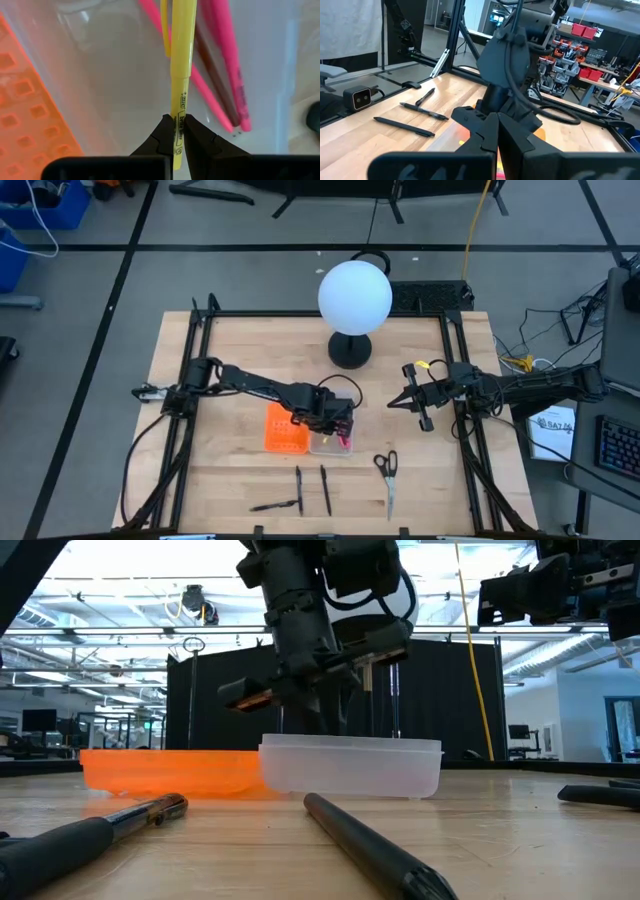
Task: Pick & place school supplies into a supply box
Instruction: Put the yellow pen into the supply box, then put the scissors into the supply box
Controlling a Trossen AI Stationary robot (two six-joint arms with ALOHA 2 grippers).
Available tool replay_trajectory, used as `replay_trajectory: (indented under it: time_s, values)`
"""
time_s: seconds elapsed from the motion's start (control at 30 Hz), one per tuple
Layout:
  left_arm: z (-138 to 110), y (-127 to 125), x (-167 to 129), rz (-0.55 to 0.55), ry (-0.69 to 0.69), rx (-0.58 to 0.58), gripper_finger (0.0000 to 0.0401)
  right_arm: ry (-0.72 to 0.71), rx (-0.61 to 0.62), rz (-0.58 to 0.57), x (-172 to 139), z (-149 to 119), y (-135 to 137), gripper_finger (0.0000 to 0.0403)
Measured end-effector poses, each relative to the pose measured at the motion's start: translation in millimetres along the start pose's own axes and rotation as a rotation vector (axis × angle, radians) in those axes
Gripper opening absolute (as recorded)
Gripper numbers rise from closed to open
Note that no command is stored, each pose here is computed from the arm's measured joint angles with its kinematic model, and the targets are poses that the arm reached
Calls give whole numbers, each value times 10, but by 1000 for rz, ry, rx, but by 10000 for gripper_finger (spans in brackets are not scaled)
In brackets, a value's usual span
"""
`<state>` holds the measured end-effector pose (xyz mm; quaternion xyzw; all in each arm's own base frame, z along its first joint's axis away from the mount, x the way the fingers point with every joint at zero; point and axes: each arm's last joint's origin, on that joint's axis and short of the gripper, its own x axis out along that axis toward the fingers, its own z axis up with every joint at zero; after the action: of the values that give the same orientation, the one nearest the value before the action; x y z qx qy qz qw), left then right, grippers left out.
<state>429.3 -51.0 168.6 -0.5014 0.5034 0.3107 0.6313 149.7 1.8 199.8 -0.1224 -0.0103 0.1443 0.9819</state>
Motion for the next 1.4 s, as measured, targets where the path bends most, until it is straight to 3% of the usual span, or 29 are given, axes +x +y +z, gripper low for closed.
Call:
replay_trajectory:
  time_s: [0.27,0.63,0.73,0.83,1.03,1.13,1.3,1.4]
  values:
    - [-14,-11,69,-1,-17,-28,30,-3,-11,-1,0,3,-1,0]
    - [-78,-62,74,-33,-50,16,99,-3,-1,-1,0,3,-1,0]
    - [-73,-76,74,-52,-29,104,107,-3,0,-1,0,3,-1,0]
    - [-68,-111,-32,-91,-48,270,111,-3,1,-1,0,3,-1,0]
    - [-187,-184,-670,-110,-375,543,112,-9,0,-2,0,8,-2,0]
    - [-327,-116,-1134,-31,-591,668,112,-27,-6,-7,-1,27,-7,0]
    - [-599,254,-1969,149,-897,709,103,-56,52,-12,-2,55,-14,0]
    - [-668,531,-2382,191,-954,746,75,-58,69,-12,-1,57,-13,0]
